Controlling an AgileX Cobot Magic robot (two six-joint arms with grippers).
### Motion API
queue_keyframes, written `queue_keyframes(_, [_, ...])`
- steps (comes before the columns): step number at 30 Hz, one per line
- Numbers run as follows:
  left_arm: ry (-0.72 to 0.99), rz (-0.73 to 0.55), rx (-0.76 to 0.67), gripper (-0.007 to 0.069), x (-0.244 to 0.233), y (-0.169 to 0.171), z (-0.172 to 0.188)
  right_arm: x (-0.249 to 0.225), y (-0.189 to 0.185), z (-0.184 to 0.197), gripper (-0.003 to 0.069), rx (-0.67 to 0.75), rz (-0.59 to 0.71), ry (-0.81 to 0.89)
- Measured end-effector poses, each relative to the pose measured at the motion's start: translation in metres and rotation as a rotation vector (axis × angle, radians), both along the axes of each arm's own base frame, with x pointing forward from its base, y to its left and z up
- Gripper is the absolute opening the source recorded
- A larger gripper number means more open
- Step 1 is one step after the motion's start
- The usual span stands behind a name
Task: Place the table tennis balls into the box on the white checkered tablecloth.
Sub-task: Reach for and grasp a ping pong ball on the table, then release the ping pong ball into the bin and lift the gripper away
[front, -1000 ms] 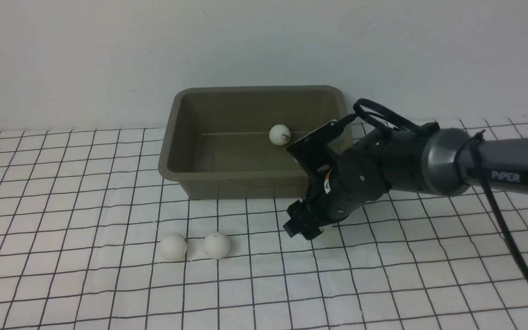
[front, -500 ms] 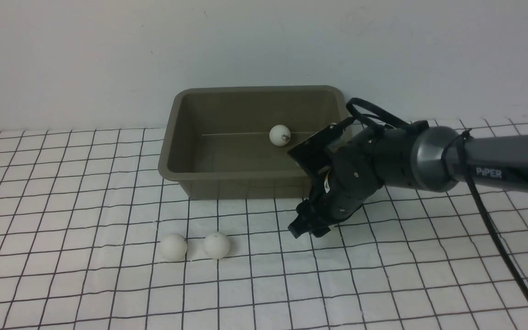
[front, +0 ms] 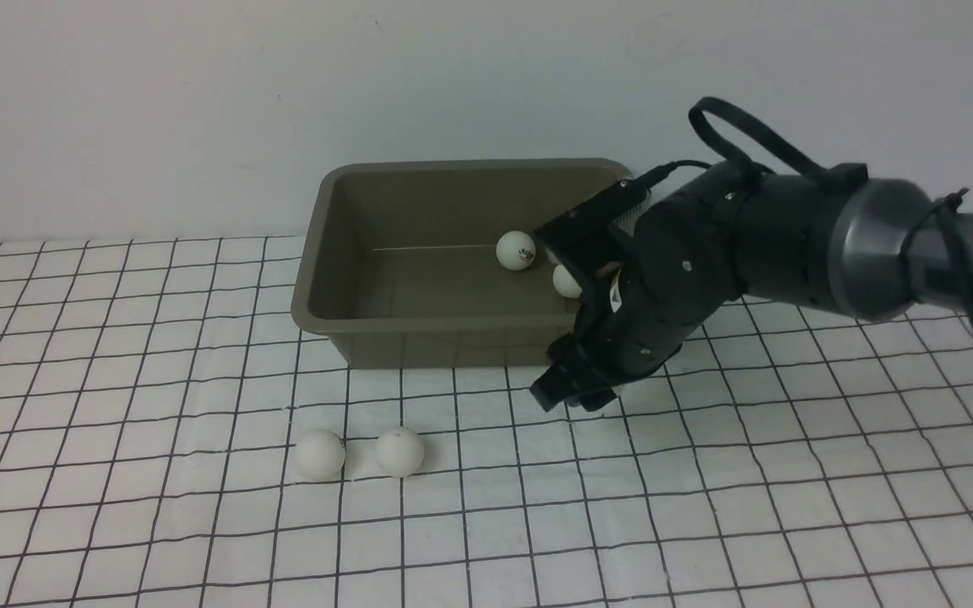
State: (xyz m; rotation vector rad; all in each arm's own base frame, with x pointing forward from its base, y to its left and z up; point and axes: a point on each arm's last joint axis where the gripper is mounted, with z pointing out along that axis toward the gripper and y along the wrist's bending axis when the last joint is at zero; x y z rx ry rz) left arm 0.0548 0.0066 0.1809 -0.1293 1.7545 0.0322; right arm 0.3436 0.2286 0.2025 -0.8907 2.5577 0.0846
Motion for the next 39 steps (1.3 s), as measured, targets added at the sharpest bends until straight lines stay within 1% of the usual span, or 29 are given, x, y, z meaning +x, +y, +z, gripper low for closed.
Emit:
queue_keyframes(3, [0.000, 0.000, 0.000, 0.0174, 0.000, 0.000, 0.000, -0.005, 0.003, 0.004, 0.0358, 0.008, 0.021, 0.009])
queue_keyframes(5, [0.000, 0.000, 0.000, 0.0174, 0.000, 0.000, 0.000, -0.008, 0.007, 0.015, 0.0358, 0.034, 0.044, -0.027])
queue_keyframes(9, [0.000, 0.000, 0.000, 0.0174, 0.000, 0.000, 0.000, 0.000, 0.011, 0.039, 0.0358, 0.116, 0.079, -0.214])
queue_keyframes(11, [0.000, 0.000, 0.000, 0.0174, 0.000, 0.000, 0.000, 0.008, 0.010, 0.043, 0.0358, 0.143, 0.088, -0.300])
queue_keyframes(13, [0.000, 0.000, 0.000, 0.0174, 0.000, 0.000, 0.000, 0.019, 0.007, 0.042, 0.0358, 0.146, 0.081, -0.336])
queue_keyframes(18, [0.000, 0.000, 0.000, 0.0174, 0.000, 0.000, 0.000, 0.053, 0.000, 0.022, 0.0358, 0.122, 0.036, -0.337])
queue_keyframes(21, [0.000, 0.000, 0.000, 0.0174, 0.000, 0.000, 0.000, 0.063, 0.004, 0.014, 0.0358, 0.119, 0.034, -0.337])
queue_keyframes(30, [0.000, 0.000, 0.000, 0.0174, 0.000, 0.000, 0.000, 0.075, 0.010, 0.018, 0.0358, 0.136, 0.041, -0.382])
queue_keyframes(39, [0.000, 0.000, 0.000, 0.0174, 0.000, 0.000, 0.000, 0.077, 0.012, 0.008, 0.0392, 0.134, 0.038, -0.364])
